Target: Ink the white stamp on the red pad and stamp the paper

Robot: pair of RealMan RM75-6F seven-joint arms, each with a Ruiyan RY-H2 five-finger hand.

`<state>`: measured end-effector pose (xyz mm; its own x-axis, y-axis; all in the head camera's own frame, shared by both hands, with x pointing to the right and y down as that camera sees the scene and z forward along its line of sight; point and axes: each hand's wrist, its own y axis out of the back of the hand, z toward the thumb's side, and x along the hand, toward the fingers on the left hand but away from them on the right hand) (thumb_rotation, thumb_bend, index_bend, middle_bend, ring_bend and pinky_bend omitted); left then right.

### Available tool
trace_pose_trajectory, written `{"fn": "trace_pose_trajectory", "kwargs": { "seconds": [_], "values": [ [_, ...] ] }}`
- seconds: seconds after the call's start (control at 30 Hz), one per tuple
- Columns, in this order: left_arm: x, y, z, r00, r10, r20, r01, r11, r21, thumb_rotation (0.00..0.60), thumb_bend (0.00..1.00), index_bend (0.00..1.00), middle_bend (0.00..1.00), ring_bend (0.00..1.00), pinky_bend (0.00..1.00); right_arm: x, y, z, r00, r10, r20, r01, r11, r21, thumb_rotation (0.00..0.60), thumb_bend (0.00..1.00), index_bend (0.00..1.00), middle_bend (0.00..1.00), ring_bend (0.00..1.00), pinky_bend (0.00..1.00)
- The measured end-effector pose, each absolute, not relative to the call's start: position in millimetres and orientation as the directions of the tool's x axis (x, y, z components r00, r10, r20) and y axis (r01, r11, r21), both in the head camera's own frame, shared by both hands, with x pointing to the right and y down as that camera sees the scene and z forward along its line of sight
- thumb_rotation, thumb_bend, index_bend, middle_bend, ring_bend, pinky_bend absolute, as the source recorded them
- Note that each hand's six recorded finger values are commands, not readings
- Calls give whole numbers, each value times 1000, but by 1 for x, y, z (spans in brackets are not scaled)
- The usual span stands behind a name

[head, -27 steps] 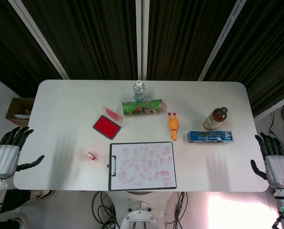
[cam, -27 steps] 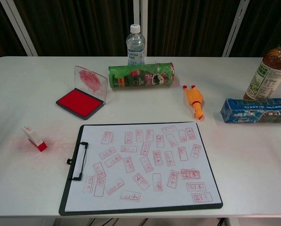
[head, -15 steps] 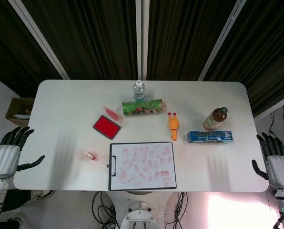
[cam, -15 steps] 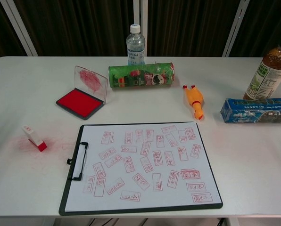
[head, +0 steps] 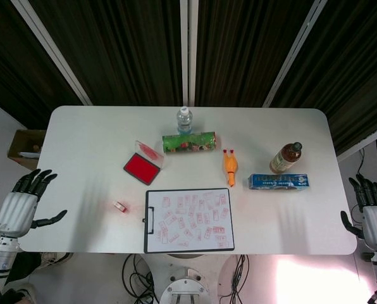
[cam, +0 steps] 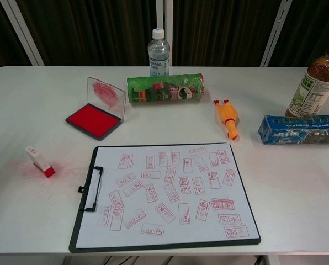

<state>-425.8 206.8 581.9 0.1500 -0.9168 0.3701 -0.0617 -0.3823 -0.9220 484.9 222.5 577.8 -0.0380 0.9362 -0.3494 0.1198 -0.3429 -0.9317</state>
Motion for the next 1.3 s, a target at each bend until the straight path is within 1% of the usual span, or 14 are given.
{"fn": "trace_pose_trajectory", "kwargs": {
  "seconds": [0.03,0.07,0.23,0.3,0.33,0.43,0.63,0.87,0.97,1.13,1.3],
  "values": [
    [-424,208,584,160,-912,378,-59,-391,-919,592,145,154,135,113,190,485,223,577,-39,936,-349,119,-343,-932,600,301,0,0,0,0],
    [-422,208,586,168,-907,387,-54,-400,-915,600,145,154,136,124,206,486,223,577,-39,936,-349,119,-343,-932,600,301,0,0,0,0],
    [-402,210,607,237,-863,445,-17,-462,-887,600,144,154,136,138,296,486,225,576,-43,935,-351,124,-344,-931,600,301,0,0,0,0],
    [-389,209,618,271,-846,460,-12,-480,-877,600,144,155,136,169,366,486,225,576,-43,935,-351,124,-344,-931,600,301,0,0,0,0],
    [-384,209,622,285,-839,464,-9,-487,-873,600,144,157,136,198,420,486,225,576,-43,935,-351,124,-344,-931,600,301,0,0,0,0],
    [-366,209,637,329,-811,483,-2,-513,-859,600,145,162,144,243,512,488,226,572,-49,937,-346,123,-338,-933,600,301,0,0,0,0],
    [-331,211,665,408,-758,509,13,-552,-834,600,152,165,160,264,557,492,227,570,-62,937,-344,123,-335,-934,600,302,0,0,0,0],
    [-304,212,690,454,-719,527,49,-570,-820,600,164,192,183,266,561,497,230,569,-71,935,-347,131,-336,-933,600,302,0,0,0,0],
    [-299,212,696,462,-716,524,71,-559,-826,600,170,231,227,272,565,501,231,567,-80,936,-343,131,-332,-934,600,302,0,0,0,0],
    [-299,212,703,471,-719,511,114,-525,-843,600,200,338,332,302,590,506,232,565,-88,935,-343,133,-330,-935,600,302,0,0,0,0],
    [-297,211,710,484,-719,499,135,-502,-854,600,239,360,362,308,594,506,233,565,-88,935,-343,133,-331,-934,600,303,0,0,0,0]
  ]
}}
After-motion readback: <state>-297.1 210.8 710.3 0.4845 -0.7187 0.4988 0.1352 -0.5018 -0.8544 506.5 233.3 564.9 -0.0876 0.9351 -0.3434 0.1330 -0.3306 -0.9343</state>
